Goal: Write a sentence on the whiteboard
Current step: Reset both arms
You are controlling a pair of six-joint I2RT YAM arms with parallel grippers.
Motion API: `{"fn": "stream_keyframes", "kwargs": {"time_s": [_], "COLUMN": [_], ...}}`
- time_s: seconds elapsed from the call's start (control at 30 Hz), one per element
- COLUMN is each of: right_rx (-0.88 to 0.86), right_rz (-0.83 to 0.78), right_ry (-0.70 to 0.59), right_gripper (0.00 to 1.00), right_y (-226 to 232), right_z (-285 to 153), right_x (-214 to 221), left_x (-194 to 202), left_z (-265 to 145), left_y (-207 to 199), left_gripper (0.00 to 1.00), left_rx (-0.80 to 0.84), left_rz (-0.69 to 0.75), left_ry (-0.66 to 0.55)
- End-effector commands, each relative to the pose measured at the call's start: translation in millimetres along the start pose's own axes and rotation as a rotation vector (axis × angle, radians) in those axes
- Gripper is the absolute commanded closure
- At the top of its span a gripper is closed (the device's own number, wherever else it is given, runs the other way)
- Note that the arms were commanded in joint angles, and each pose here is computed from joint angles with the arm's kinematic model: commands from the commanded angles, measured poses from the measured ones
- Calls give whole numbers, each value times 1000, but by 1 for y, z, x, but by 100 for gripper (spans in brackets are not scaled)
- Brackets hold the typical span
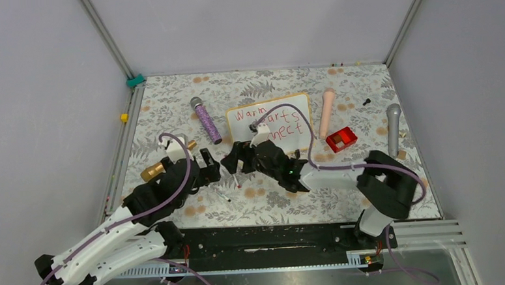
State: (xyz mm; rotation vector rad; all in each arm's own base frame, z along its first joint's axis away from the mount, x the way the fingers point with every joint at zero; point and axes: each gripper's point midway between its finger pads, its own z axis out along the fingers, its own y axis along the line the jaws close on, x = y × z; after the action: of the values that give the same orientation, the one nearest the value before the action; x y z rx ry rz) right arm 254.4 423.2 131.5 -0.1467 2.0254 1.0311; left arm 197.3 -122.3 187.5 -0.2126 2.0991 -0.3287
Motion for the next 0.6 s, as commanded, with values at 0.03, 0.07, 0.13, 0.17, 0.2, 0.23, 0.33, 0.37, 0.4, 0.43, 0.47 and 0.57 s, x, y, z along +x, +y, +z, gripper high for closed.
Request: {"fn": "stream_keyframes", "kwargs": {"time_s": [0.03,0.07,0.13,0.17,0.2,0.23,0.33,0.37,0.4,0.43,0.47,0.57], "right_rx": [50,75,150,191,238,297,450,478,504,549,609,789], "right_rz": [-102,-116,-163,-195,-228,-247,-171,-110,-67,-53,-65,-174], "right_ry": [-80,-95,-141,-160,-168,-167,-149,-157,-196,-235,-274,-320], "right_gripper": [13,13,13,13,14,15,17,18,19,19,19,19], "right_y": [-33,-46,-76,-89,-103,-121,-175,-190,-202,-216,-229,-264], "right_z": [-58,-71,-97,-109,-121,-132,-161,-169,-177,-185,-193,-214], "right_x": [-43,-49,-62,-69,-75,-80,-95,-98,-108,-115,-123,-140], "left_x": [-1,0,-1,-3,-5,-9,-24,-30,-33,-39,-46,-74], "left_z": [7,10,15,17,19,21,33,38,45,50,56,69], "left_y": [-17,-16,-15,-15,-14,-12,4,8,15,20,28,60], "left_gripper": [1,1,1,1,1,1,1,1,1,1,1,1], "left_rx": [66,62,50,45,37,24,-53,-63,-78,-86,-104,-212], "left_rz": [35,44,55,57,66,73,64,44,26,12,-1,-26], "left_ry": [-1,-6,-22,-31,-40,-57,-132,-154,-171,-198,-230,-341]}}
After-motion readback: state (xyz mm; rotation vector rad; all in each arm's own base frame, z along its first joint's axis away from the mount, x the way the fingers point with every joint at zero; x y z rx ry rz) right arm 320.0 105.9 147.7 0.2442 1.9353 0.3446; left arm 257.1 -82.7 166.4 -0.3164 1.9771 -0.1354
